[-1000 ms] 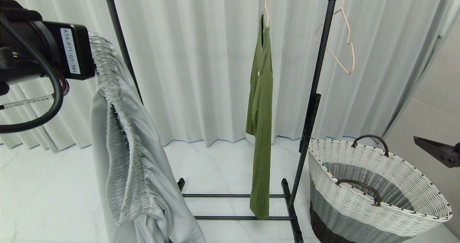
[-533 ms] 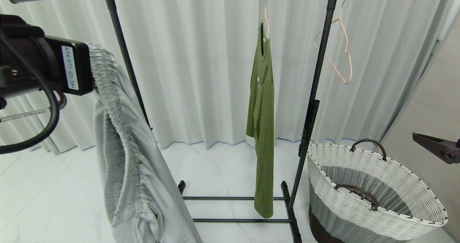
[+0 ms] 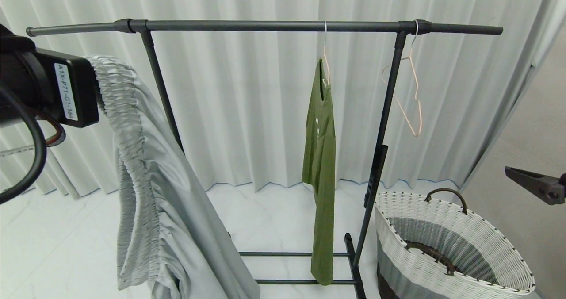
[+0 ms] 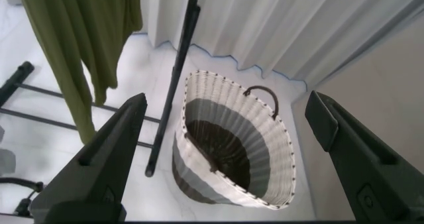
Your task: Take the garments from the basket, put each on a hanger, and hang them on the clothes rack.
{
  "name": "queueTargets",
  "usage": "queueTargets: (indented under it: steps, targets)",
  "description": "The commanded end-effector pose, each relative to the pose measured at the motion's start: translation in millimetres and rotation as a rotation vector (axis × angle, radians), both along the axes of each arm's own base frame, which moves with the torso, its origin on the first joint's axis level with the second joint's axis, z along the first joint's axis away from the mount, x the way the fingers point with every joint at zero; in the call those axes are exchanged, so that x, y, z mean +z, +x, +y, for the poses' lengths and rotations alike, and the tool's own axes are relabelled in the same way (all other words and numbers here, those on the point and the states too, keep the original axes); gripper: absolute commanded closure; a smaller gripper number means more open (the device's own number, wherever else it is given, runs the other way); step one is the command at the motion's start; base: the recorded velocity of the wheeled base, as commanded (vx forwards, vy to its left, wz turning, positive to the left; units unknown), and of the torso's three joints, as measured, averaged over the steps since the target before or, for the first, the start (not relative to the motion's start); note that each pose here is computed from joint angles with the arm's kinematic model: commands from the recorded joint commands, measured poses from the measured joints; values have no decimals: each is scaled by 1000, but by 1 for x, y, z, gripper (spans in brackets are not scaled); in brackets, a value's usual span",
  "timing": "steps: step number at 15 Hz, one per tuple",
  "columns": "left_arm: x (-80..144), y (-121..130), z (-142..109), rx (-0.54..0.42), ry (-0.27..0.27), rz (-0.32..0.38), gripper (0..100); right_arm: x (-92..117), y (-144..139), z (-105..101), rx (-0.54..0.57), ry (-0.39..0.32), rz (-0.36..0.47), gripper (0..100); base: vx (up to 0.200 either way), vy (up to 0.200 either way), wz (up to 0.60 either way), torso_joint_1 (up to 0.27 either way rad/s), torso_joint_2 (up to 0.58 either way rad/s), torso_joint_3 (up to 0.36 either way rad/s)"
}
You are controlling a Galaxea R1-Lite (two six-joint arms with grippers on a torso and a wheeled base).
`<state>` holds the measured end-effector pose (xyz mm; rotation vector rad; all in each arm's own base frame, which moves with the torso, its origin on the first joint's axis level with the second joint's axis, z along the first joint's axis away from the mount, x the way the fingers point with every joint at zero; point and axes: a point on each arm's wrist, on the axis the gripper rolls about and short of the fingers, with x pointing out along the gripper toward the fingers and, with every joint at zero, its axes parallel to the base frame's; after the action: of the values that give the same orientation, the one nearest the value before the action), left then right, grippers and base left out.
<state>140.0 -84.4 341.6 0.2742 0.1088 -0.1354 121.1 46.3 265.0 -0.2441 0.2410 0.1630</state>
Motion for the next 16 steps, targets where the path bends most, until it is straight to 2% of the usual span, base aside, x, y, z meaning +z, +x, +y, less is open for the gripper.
queueTargets:
  steps: [1, 3, 7, 9, 16]
  targets:
    - [1, -5, 2, -29, 11, -9, 100, 0, 1, 0, 0, -1, 2, 0, 0, 0, 0, 212, -491, -281]
    - [-1, -7, 3, -75, 20, -7, 100, 0, 1, 1, 0, -2, 4, 0, 0, 0, 0, 208, -491, -271]
    - [-2, -6, 2, -76, 12, -17, 100, -1, 2, 1, 1, -2, 8, 0, 0, 0, 0, 221, -496, -275]
    - [-3, -5, 2, -77, 6, -28, 100, -1, 3, 2, 10, 26, 7, 0, 0, 0, 0, 217, -493, -271]
    - [-6, -4, 3, -65, 6, -26, 100, 2, 9, 2, -4, 35, -11, 0, 0, 0, 0, 35, -74, -41]
